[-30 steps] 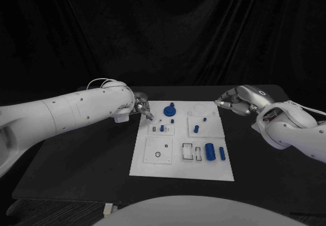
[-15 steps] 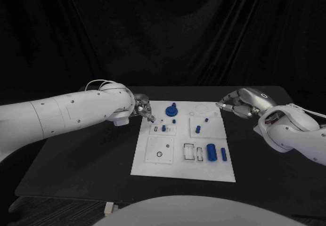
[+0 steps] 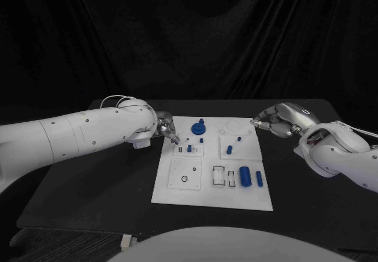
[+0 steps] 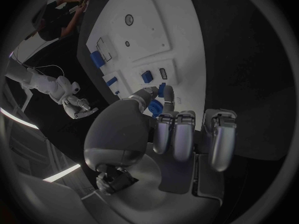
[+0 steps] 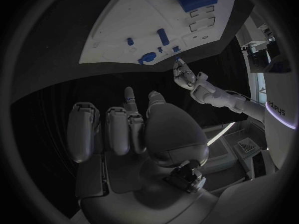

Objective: Assemble the parts on the task board

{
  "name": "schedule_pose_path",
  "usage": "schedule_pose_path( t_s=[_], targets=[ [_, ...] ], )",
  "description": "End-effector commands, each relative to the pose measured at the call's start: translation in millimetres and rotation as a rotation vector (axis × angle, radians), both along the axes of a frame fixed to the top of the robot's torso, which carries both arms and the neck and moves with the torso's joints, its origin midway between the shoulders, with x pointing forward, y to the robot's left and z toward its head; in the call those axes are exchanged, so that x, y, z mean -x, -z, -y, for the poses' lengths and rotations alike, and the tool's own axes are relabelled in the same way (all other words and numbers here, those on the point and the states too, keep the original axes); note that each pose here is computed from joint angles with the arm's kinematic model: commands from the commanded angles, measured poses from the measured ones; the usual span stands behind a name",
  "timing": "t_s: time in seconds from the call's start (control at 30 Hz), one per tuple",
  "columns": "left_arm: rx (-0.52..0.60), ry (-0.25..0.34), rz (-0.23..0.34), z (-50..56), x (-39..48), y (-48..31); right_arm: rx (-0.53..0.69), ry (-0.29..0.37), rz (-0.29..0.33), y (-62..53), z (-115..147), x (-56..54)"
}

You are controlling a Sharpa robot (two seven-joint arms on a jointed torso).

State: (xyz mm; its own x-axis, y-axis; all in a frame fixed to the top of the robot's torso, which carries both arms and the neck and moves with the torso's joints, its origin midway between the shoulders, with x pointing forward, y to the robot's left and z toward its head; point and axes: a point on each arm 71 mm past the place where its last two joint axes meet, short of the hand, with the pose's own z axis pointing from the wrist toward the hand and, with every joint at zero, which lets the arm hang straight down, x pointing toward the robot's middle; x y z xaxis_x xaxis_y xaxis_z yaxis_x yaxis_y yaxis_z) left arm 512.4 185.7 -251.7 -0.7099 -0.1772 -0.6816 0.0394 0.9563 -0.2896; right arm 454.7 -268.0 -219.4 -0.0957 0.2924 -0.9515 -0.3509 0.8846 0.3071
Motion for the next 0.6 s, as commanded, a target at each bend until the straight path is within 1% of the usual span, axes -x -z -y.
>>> schedule_pose_path(
  t_s=[0.03,0.27,0.6],
  targets=[
    [0.009,-0.007,0.006,2.4,0.6,2.4,0.000,0.002,-0.002,0.8,0.2,0.7],
    [0.009,-0.005,-0.003,5.5,2.7,8.0,-0.001,0.003,0.000,0.8,0.6,0.6],
    [0.008,-0.004,-0.006,9.9,2.0,11.3,0.001,0.004,-0.003,1.1,0.8,0.3]
  ],
)
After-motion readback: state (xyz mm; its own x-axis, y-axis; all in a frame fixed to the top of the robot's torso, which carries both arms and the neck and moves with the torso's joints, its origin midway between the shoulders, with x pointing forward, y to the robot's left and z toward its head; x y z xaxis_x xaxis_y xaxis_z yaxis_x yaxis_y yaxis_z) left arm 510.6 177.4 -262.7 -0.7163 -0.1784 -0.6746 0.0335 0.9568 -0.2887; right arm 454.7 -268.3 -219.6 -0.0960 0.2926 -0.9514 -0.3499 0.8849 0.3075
